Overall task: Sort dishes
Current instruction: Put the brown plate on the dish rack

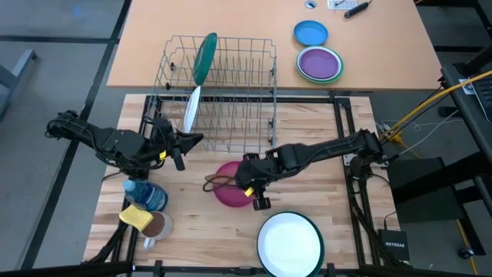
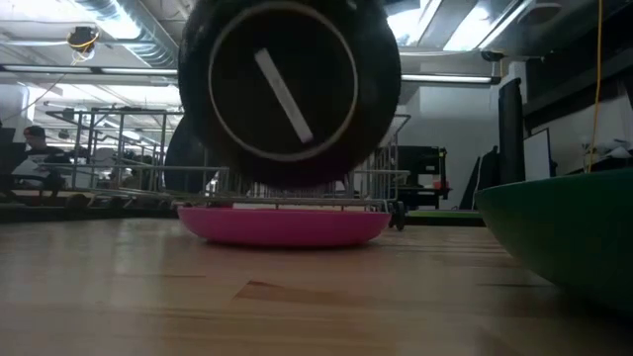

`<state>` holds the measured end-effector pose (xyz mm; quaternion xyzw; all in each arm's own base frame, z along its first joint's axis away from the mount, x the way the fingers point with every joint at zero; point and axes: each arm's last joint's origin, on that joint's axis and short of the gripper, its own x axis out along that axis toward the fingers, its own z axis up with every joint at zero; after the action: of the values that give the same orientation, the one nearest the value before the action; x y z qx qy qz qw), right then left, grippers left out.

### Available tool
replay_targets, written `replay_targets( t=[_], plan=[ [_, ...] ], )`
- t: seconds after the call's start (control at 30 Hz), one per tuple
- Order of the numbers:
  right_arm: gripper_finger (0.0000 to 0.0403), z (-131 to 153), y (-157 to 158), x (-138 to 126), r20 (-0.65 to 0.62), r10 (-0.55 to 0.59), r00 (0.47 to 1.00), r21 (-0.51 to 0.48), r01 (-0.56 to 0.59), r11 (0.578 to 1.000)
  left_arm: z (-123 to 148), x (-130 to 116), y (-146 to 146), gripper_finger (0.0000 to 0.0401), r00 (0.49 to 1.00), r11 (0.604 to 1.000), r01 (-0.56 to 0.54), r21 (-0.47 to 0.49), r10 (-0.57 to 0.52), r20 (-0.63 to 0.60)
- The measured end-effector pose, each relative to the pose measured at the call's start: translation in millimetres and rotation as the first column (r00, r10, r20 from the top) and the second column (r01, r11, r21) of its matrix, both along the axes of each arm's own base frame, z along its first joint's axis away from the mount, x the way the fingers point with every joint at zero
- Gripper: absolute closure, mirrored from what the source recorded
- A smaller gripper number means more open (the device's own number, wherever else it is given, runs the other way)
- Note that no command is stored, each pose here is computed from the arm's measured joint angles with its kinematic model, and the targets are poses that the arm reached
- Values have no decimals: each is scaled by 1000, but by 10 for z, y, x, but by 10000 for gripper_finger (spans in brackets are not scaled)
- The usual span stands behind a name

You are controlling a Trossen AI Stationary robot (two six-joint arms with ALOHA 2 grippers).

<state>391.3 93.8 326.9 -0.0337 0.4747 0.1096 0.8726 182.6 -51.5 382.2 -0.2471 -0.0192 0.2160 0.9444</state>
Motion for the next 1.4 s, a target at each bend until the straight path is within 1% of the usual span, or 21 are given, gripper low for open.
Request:
replay_targets(
  t=[0.13, 0.3, 0.43, 0.57, 0.67, 0.73, 0.87, 1.07, 1.23, 1.4],
  plan=[
    [387, 273, -92, 2, 40, -45, 998, 71, 42, 997, 0, 0, 0, 401, 1000, 1000, 2, 28, -2, -13],
    [387, 572, -297, 7, 92, -149, 985, 163, 132, 978, 1, 0, 1, 401, 1000, 998, 4, 56, -3, -25],
    [387, 738, -507, 17, 110, -244, 964, 266, 208, 941, 20, -10, 6, 401, 1000, 995, 5, 98, -2, -31],
    [387, 810, -735, 31, 95, -322, 942, 356, 270, 894, 76, -10, 6, 401, 1000, 984, 4, 179, 0, -21],
    [387, 858, -899, 62, 100, -369, 924, 441, 291, 849, 130, -20, 9, 401, 1000, 971, 0, 240, 2, -7],
    [387, 889, -1000, 77, 93, -389, 917, 506, 293, 811, 160, -38, 16, 401, 1000, 964, -3, 267, 3, 2],
    [387, 932, -1182, 90, 63, -424, 903, 608, 302, 734, 201, -95, 24, 401, 1000, 961, -2, 275, -4, 21],
    [387, 1026, -1465, 110, 62, -489, 870, 724, 298, 622, 227, -162, -8, 401, 999, 960, 25, 279, -35, 30],
    [387, 1165, -1696, 135, 107, -572, 814, 813, 260, 522, 227, -178, -53, 401, 998, 955, 52, 291, -62, 24],
    [387, 1261, -1932, 159, 120, -663, 739, 882, 228, 413, 227, -181, -63, 401, 997, 955, 58, 291, -68, 24]
  ],
)
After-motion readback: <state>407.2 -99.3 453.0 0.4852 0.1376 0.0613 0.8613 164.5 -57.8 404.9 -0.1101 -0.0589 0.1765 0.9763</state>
